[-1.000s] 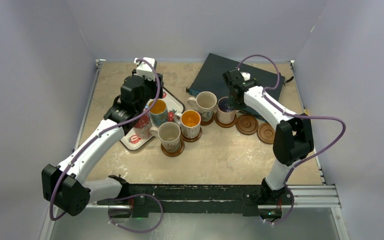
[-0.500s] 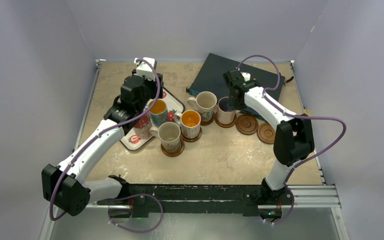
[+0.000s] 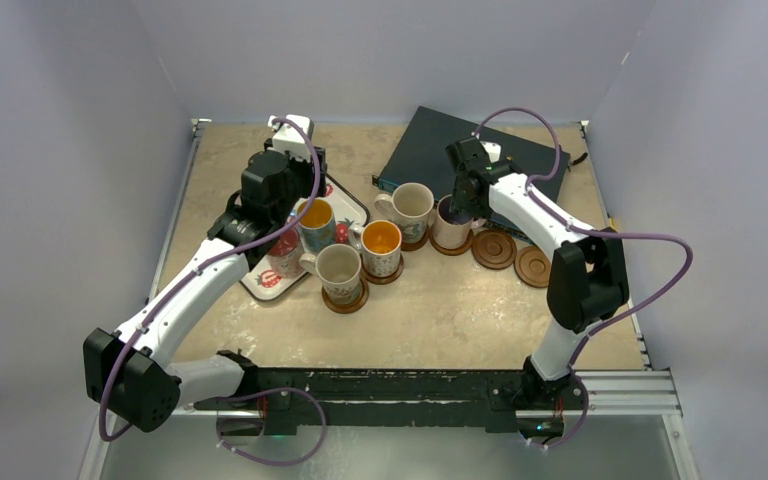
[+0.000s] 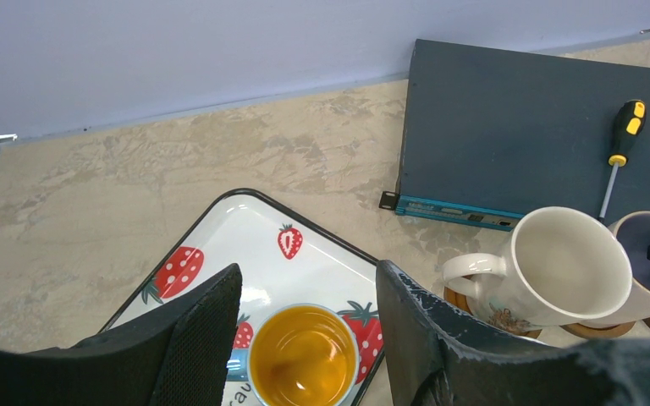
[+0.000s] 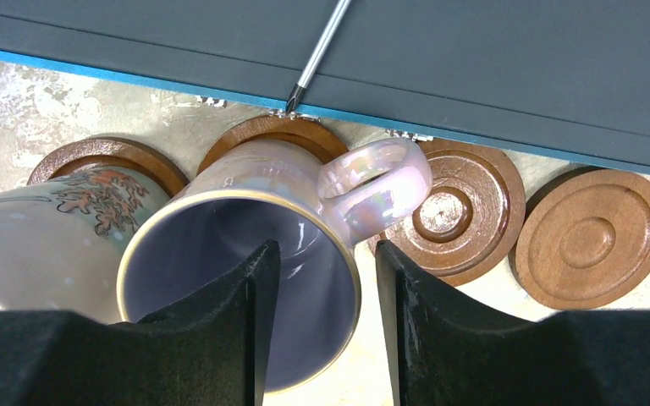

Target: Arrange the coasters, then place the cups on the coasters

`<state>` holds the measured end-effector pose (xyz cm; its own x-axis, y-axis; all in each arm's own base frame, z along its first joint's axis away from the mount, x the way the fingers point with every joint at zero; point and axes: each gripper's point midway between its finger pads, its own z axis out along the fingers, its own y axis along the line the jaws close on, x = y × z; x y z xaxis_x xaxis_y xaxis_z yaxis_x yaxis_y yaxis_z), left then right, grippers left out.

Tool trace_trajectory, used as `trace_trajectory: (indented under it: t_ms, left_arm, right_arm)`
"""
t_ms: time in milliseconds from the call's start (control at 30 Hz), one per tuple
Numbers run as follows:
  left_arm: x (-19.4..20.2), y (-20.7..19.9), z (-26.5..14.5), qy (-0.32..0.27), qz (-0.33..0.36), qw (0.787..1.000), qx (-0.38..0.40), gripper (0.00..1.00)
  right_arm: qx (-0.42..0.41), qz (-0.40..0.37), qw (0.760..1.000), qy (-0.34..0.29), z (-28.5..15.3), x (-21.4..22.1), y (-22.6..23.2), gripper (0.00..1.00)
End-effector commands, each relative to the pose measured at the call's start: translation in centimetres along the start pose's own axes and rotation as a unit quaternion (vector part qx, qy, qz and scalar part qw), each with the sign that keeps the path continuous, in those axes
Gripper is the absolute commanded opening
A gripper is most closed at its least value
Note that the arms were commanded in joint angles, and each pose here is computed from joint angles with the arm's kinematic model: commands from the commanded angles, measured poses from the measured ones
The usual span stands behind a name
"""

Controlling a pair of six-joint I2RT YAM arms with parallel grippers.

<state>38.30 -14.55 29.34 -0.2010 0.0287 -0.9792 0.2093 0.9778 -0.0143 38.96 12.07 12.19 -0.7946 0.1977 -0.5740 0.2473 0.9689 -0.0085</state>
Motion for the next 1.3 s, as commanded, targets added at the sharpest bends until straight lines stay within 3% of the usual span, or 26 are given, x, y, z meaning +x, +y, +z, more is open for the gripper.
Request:
trace_trajectory:
  t_ms: [0,1267]
  left_arm:
    - [-1.6,0.1,-0.5,-0.028,-0.001,1.0,0.001,0.56]
    - [-1.5,-0.3,-0.4,-0.027,-0.006,1.0,0.009,0.56]
  right_arm:
    - [-0.013,0.008,1.0,-0.02,-1.5,-1.5,0.1,0.5]
    - [-0.073,-0.012,0.993,-0.086,-1.8,-2.8,1.3,0.48]
